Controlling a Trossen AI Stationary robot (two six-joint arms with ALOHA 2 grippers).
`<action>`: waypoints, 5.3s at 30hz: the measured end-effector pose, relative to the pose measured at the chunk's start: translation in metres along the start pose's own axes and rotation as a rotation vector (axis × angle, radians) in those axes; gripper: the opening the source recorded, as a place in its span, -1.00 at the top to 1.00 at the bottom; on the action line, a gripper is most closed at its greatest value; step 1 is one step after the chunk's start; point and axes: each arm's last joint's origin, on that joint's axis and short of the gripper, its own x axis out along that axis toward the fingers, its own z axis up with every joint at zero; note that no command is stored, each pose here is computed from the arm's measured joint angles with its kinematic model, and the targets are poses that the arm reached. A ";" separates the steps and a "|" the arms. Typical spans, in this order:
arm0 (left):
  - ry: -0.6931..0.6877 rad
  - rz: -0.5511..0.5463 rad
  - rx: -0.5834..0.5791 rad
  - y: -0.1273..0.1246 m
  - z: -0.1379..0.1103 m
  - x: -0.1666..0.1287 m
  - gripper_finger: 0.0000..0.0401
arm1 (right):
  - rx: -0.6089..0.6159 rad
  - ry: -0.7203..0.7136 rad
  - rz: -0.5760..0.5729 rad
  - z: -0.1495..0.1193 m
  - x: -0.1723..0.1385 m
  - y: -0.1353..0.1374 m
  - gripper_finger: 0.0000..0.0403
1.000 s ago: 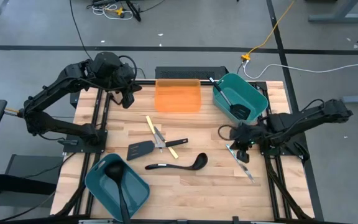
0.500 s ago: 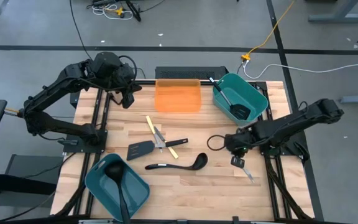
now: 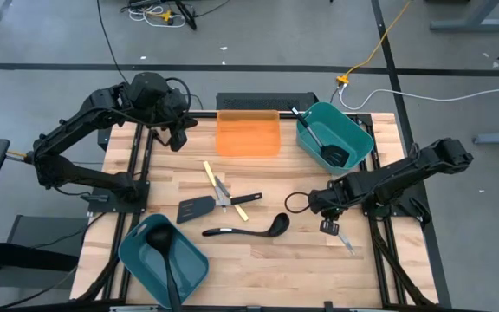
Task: Pick & Place Kitchen Items
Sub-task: Put the blue knife into the orange bin
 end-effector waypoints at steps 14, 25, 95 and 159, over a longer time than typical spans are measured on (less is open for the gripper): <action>-0.001 -0.002 0.025 0.000 0.000 0.000 0.98 | -0.019 0.002 0.001 0.000 0.000 0.000 0.83; -0.001 0.008 0.022 0.000 0.000 0.000 0.86 | -0.022 0.006 0.009 0.000 0.000 0.000 0.83; -0.002 0.009 0.019 0.000 0.000 0.000 0.89 | -0.370 -0.347 0.052 0.029 -0.006 0.015 0.94; -0.004 0.010 0.020 0.000 0.000 0.000 0.89 | -0.109 -0.479 -0.108 0.033 -0.026 -0.011 0.93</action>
